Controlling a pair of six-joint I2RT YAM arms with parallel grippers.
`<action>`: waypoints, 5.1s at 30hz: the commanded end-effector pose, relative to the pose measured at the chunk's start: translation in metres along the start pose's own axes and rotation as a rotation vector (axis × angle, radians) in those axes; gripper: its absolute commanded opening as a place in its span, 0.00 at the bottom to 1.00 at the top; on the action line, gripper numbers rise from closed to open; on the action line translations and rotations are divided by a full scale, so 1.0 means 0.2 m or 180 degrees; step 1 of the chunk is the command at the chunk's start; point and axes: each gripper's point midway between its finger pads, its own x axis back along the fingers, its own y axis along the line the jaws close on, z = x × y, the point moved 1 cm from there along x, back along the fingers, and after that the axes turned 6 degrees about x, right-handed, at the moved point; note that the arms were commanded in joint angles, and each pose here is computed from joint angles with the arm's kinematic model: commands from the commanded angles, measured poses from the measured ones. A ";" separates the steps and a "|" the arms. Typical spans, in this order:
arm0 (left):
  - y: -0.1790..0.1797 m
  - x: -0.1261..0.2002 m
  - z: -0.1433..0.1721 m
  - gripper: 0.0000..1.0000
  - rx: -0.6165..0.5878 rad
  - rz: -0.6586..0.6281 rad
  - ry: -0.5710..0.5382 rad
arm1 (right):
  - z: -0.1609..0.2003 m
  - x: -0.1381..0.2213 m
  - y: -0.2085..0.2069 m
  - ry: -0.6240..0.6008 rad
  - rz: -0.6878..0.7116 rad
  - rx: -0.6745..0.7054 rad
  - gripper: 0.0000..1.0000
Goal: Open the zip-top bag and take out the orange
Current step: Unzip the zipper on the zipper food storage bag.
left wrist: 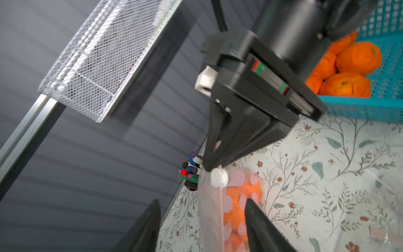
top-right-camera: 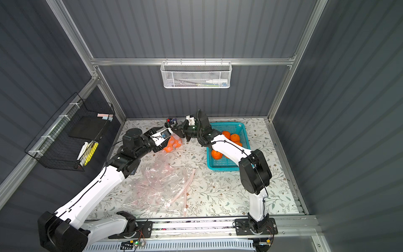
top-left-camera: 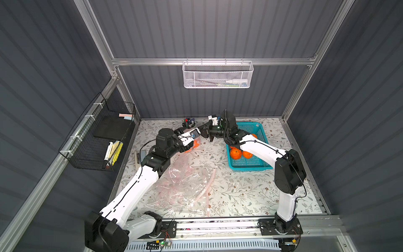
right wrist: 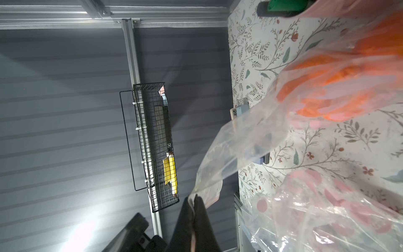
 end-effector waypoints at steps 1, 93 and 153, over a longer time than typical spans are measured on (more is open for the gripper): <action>-0.04 -0.05 0.00 0.61 -0.0415 0.0061 -0.0107 | 0.04 0.02 0.07 0.0077 -0.0118 -0.0114 0.07; -0.03 0.06 0.14 0.15 0.0579 -0.0213 0.0286 | -0.32 0.32 0.10 -0.0317 -0.0477 -0.0409 0.01; 0.09 -0.11 -0.01 0.59 -0.0430 -0.0082 0.0241 | -0.22 0.30 0.06 -0.0143 -0.0438 -0.0380 0.02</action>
